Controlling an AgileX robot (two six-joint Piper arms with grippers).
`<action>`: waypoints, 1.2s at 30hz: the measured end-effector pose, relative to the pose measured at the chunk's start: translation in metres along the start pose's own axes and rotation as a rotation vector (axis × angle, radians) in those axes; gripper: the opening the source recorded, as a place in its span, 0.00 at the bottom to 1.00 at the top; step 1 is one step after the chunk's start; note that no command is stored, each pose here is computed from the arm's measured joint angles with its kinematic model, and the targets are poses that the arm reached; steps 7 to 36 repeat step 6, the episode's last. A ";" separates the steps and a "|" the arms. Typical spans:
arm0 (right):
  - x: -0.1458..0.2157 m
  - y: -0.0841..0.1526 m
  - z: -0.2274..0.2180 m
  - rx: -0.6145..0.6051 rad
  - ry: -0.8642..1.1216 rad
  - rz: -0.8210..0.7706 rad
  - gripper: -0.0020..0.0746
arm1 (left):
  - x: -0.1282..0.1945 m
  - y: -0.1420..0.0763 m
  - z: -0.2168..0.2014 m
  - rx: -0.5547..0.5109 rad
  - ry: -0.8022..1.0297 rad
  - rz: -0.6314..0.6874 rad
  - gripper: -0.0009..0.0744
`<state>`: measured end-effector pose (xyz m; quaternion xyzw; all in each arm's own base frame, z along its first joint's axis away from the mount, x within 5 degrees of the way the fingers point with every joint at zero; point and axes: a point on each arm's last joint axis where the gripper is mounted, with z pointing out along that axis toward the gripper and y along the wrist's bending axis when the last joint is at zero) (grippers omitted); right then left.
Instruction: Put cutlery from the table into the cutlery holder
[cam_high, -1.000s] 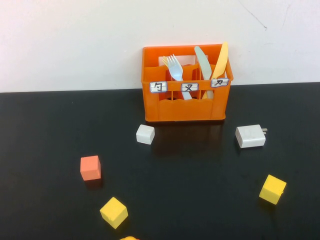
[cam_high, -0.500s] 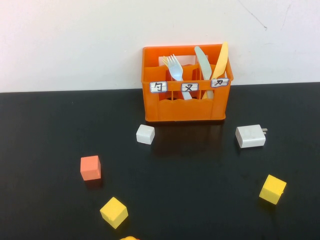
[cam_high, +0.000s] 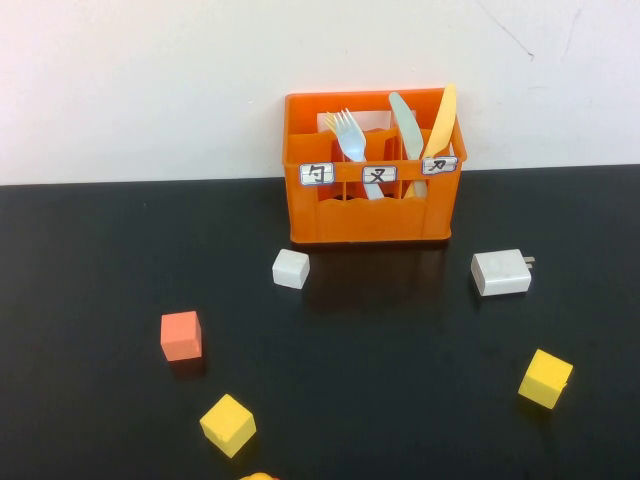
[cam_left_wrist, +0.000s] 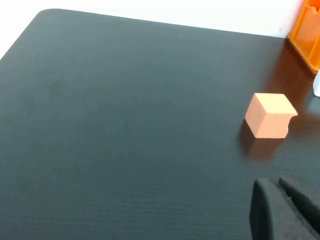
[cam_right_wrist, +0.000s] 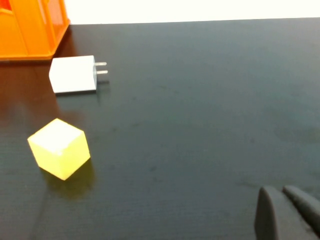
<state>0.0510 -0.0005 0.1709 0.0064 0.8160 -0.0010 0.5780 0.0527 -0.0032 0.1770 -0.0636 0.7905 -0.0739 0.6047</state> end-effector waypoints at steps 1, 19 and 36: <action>0.000 0.000 0.000 0.000 0.000 0.000 0.03 | 0.000 0.000 0.000 0.000 0.000 0.000 0.01; 0.000 0.000 0.000 0.001 0.000 -0.002 0.03 | 0.000 0.000 0.000 0.000 0.000 0.000 0.01; 0.000 0.000 0.000 0.001 0.000 -0.002 0.03 | 0.000 0.000 0.000 0.000 0.000 0.000 0.01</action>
